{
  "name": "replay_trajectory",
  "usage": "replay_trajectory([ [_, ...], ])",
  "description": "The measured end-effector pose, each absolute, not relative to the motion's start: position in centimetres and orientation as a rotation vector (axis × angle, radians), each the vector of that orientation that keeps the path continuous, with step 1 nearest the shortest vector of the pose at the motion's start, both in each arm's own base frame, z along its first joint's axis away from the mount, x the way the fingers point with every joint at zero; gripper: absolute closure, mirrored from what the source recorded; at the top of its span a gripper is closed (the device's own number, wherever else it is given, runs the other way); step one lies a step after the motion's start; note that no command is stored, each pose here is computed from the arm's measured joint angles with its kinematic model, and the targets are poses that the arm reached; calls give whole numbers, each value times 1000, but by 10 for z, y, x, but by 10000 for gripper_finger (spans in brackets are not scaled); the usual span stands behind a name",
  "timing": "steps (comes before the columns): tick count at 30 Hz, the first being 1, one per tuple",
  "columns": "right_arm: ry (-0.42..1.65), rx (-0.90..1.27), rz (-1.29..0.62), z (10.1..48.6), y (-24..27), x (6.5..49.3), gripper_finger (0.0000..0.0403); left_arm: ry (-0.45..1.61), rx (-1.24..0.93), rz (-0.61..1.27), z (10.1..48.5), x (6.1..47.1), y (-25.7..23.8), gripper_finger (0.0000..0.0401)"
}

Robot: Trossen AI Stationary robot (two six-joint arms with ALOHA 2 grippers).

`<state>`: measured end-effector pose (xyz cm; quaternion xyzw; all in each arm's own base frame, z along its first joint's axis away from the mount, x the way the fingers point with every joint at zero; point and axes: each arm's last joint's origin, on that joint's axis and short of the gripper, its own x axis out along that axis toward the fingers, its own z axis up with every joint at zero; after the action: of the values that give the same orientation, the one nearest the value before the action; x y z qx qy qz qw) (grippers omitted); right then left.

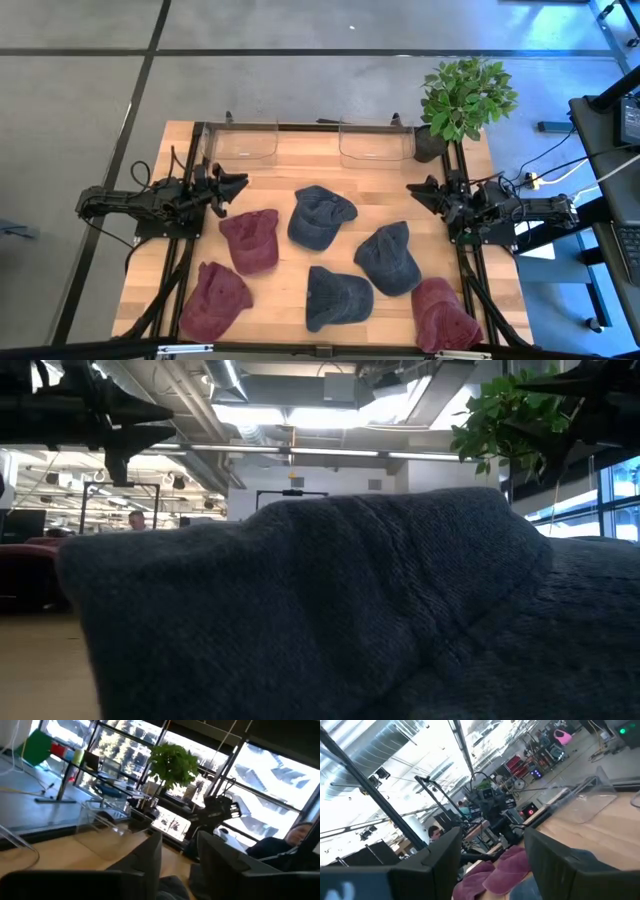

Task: Pick & Place hat
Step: Put the right blue cap into the right transparent bin

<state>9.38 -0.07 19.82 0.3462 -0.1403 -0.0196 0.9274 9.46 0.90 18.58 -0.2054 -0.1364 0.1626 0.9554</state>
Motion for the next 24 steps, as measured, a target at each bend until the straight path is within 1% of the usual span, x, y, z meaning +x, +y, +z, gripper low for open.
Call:
replay_trajectory([
  [3,-271,644,-38,210,0,95,195,-261,-335,337,186,95,9,251],
  [6,-190,582,-66,226,0,99,202,-257,-311,344,186,95,9,245],
  [9,-24,522,-78,242,2,109,207,-256,-309,346,186,95,9,244],
  [14,365,425,-103,259,5,135,211,-257,-315,345,186,95,9,244],
  [18,629,279,-74,253,7,161,211,-258,-316,359,186,94,9,244],
  [21,777,242,-56,239,9,178,211,-257,-317,385,185,94,10,244],
  [24,889,230,29,221,12,193,211,-238,-314,420,183,94,11,244],
])
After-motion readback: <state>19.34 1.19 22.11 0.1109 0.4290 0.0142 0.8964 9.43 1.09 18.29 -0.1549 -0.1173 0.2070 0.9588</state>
